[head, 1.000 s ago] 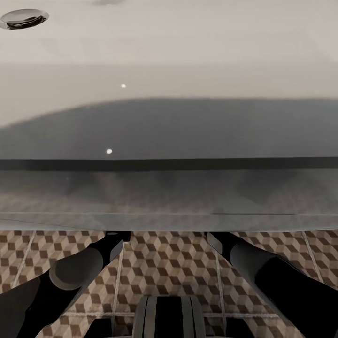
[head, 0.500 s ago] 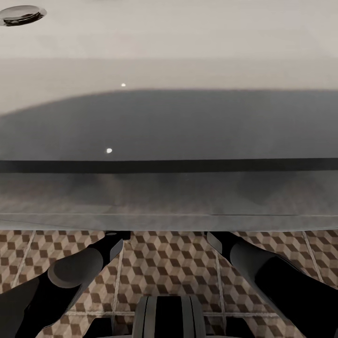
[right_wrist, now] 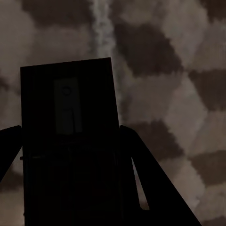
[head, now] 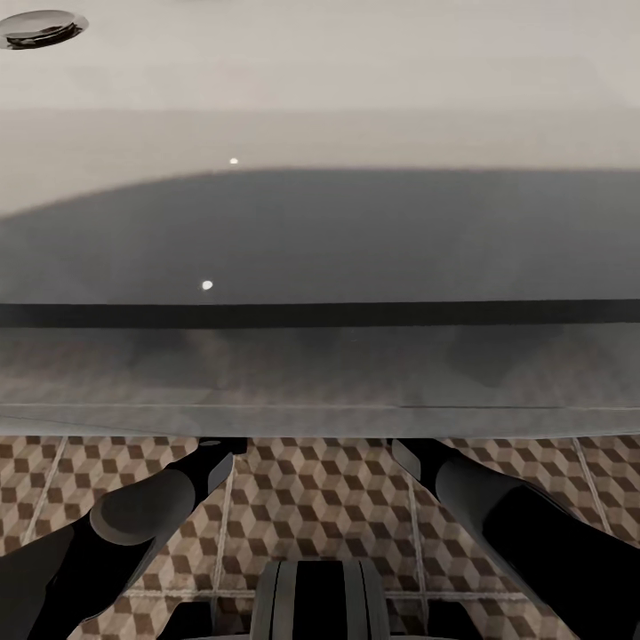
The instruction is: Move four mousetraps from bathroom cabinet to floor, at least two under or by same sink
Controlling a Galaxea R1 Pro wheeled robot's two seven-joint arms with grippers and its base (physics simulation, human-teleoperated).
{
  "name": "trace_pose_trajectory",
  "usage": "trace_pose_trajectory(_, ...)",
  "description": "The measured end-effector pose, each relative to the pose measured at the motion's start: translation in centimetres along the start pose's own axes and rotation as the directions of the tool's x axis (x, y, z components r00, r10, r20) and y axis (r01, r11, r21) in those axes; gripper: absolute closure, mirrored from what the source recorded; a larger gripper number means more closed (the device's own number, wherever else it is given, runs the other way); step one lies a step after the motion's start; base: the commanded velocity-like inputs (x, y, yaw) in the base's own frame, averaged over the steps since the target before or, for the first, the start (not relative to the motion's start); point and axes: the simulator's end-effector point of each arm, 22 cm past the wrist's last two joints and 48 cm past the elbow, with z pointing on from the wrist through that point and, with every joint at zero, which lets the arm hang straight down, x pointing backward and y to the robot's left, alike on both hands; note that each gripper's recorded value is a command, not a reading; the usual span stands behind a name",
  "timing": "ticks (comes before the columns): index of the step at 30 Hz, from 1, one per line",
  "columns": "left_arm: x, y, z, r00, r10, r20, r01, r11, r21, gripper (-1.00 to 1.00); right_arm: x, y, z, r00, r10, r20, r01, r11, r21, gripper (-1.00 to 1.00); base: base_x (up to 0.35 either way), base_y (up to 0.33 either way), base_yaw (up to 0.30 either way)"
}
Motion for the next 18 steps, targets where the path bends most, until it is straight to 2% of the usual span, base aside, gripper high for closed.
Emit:
trace_pose_trajectory(3,0.0,0.0,0.0,1.0,0.0,0.0,0.0,1.0,0.0,1.0,0.03,-0.1,0.02,1.0,0.001,-0.001,-0.001,1.0,0.001,1.0,0.0,0.0,0.0)
trace_pose_trajectory(4,0.0,0.0,0.0,1.0,0.0,0.0,0.0,1.0,0.0,1.0,0.03,-0.13,0.03,1.0,0.001,-0.002,-0.001,1.0,0.002,-1.0,0.0,0.0,0.0)
trace_pose_trajectory(18,-0.06,0.12,0.02,1.0,-0.003,0.002,0.003,1.0,-0.002,1.0,0.03,-0.51,0.16,1.0,0.007,-0.002,-0.007,1.0,0.003,-1.0,0.0,0.0,0.0)
